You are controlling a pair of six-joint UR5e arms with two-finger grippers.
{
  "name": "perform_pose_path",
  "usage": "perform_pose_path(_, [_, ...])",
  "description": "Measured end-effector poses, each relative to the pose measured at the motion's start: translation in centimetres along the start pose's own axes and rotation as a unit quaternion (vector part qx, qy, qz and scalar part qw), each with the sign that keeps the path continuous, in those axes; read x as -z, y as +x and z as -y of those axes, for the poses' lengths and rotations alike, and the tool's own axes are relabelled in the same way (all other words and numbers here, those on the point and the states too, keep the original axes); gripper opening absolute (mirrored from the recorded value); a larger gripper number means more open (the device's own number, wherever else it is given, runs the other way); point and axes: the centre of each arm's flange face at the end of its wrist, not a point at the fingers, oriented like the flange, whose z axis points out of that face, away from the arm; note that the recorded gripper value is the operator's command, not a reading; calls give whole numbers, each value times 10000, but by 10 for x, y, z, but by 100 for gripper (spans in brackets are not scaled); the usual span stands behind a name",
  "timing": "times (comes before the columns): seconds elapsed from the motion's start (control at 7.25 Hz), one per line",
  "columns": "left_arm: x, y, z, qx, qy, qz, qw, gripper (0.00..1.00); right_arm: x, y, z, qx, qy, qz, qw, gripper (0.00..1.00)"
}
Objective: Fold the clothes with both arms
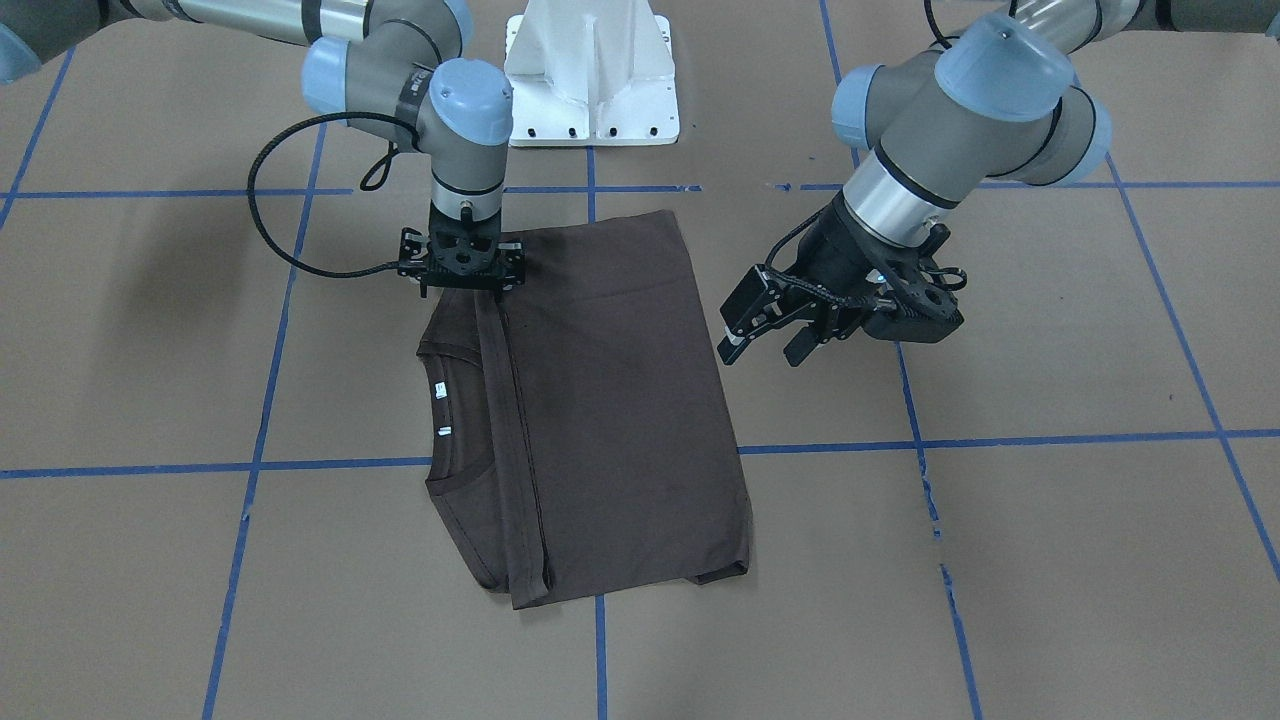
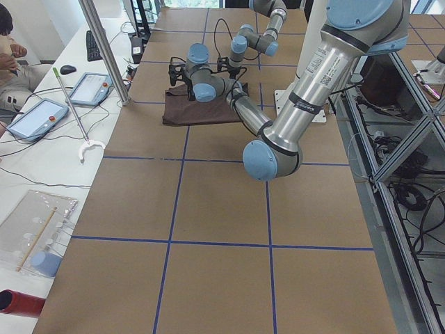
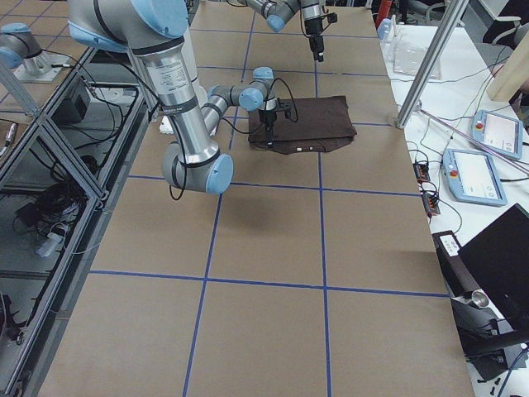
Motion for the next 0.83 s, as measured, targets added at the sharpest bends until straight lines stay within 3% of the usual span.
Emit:
perform_pose_path(0.55, [1, 1, 0, 1, 1, -10, 10000, 87, -4, 95, 4, 359, 30, -322, 9988, 100])
perform_pose_path(0.83, [3, 3, -1, 27, 3, -31, 10000, 87, 18, 106, 3, 532, 119, -177, 9984, 100])
